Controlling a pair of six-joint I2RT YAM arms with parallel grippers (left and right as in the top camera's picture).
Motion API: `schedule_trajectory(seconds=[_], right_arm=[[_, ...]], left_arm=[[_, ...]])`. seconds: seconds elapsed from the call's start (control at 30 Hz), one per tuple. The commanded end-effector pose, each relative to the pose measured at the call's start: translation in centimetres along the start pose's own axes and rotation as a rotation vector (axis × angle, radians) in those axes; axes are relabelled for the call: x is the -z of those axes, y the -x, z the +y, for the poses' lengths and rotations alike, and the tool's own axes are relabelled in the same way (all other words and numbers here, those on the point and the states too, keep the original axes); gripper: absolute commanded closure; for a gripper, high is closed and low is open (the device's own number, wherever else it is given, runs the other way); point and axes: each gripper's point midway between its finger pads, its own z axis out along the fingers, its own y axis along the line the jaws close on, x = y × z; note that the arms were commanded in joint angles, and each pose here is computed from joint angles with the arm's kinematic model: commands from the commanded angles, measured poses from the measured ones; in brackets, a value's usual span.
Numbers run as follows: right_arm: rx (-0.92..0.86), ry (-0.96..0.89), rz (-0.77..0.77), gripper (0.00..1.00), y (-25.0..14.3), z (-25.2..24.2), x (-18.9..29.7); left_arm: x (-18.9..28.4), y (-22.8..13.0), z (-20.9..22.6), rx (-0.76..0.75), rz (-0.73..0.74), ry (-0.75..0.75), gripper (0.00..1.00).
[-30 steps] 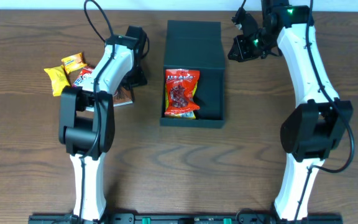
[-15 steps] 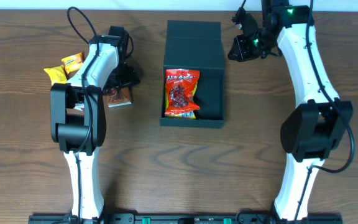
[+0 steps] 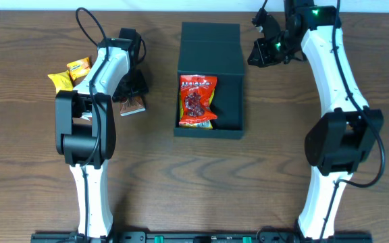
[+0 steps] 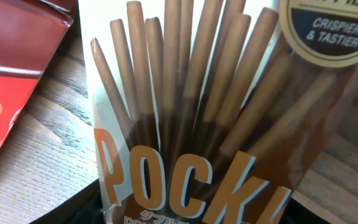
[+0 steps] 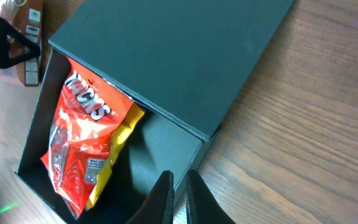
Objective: Pack container
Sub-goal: 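Grasp the brown Pocky box with the left gripper and lift it, then lower the Pocky box into the black box beside the red bag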
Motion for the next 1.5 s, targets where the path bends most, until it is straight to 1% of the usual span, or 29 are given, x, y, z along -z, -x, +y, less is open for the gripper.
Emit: schedule_trajectory(seconds=[0.0,0.1,0.2,0.37,0.43,0.53,0.67,0.73,0.9,0.97,1.07,1.2,1.37,1.47], right_arm=[[-0.004,-0.016,-0.003,0.91,-0.1,-0.8,0.3],[-0.024,-0.026,-0.016,0.91,-0.1,-2.0,1.0],[-0.055,-0.048,-0.037,0.90,-0.1,-3.7,2.2],[-0.106,-0.097,-0.089,0.89,-0.4,-6.6,5.2],[-0.129,-0.118,-0.116,0.88,-0.5,-7.8,6.7],[-0.162,-0.141,-0.150,0.87,-0.9,-9.5,8.6],[-0.212,-0.171,-0.187,0.87,-1.7,-11.8,10.8],[-0.233,-0.181,-0.197,0.87,-2.1,-12.7,11.5],[-0.273,-0.203,-0.222,0.87,-2.8,-14.8,12.7],[-0.284,-0.210,-0.229,0.87,-3.0,-15.4,13.1],[-0.298,-0.214,-0.235,0.87,-3.3,-16.0,13.5],[-0.310,-0.214,-0.241,0.87,-3.5,-16.4,13.8],[-0.321,-0.217,-0.244,0.85,-3.8,-16.8,14.0],[-0.325,-0.218,-0.246,0.84,-3.8,-16.9,14.1]], left_arm=[[0.0,0.0,-0.3,-0.030,0.010,-0.014,0.36],[1.7,0.6,-0.5,-0.047,-0.015,-0.033,0.38],[4.6,1.6,-0.9,-0.046,-0.067,-0.059,0.42],[9.9,2.4,-2.0,-0.058,-0.178,-0.122,0.43],[11.6,1.9,-2.8,-0.077,-0.207,-0.142,0.43],[13.7,0.1,-4.8,-0.124,-0.231,-0.167,0.43],[15.9,-4.0,-9.7,-0.241,-0.257,-0.211,0.42],[16.2,-5.9,-11.8,-0.262,-0.248,-0.236,0.42],[17.0,-10.7,-16.6,-0.370,-0.245,-0.294,0.41],[17.2,-11.9,-17.9,-0.399,-0.253,-0.312,0.38],[17.3,-13.3,-20.0,-0.429,-0.266,-0.347,0.34],[16.3,-14.8,-22.4,-0.457,-0.228,-0.402,0.33],[13.3,-16.3,-23.5,-0.478,-0.133,-0.400,0.33],[12.0,-16.6,-23.5,-0.480,-0.106,-0.377,0.33]])
